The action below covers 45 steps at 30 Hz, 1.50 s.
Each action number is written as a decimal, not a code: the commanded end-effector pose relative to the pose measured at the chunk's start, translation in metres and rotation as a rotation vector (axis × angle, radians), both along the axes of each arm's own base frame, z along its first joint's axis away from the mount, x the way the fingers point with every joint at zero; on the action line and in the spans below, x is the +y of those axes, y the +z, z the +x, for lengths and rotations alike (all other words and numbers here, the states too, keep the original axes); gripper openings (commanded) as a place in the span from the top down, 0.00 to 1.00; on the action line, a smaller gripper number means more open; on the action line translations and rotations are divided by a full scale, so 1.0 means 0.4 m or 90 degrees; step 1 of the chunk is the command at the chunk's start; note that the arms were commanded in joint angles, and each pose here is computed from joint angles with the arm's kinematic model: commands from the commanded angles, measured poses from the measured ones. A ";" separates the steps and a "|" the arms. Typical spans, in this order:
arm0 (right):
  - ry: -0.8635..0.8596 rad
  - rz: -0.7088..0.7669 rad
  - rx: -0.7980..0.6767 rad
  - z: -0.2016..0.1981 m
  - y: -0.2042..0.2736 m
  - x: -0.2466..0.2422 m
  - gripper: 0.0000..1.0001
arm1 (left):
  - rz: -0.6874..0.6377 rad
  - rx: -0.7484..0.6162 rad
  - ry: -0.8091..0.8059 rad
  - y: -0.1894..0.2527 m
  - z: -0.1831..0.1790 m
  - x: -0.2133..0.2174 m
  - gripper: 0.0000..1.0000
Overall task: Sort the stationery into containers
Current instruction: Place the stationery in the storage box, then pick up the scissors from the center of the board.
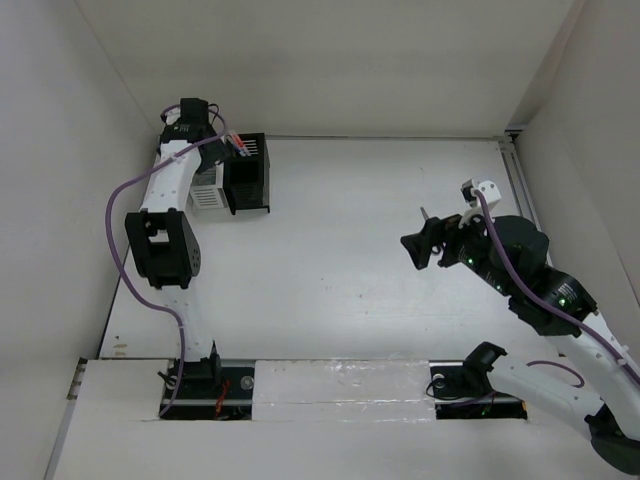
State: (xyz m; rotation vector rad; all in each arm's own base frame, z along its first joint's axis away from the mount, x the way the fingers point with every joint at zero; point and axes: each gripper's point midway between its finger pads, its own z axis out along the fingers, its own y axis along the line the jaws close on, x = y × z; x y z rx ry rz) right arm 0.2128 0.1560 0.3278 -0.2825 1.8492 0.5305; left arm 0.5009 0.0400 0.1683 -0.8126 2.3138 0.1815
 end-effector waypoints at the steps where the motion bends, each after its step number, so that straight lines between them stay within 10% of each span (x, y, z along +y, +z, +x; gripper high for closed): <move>1: -0.015 0.001 -0.021 0.019 0.012 0.001 0.00 | 0.018 -0.096 -0.005 0.186 -0.022 -0.010 0.01; 18: -0.185 -0.100 0.204 0.233 -0.226 -0.068 0.00 | -0.073 -0.350 -0.251 0.553 -0.301 -0.304 0.01; 27: -0.417 -0.100 0.332 0.360 -0.371 -0.382 0.01 | -0.137 -0.343 -0.340 0.433 -0.418 -0.352 0.01; 45: -0.463 -0.154 0.520 0.369 -0.638 -0.474 0.26 | -0.131 -0.348 -0.369 0.328 -0.514 -0.338 0.01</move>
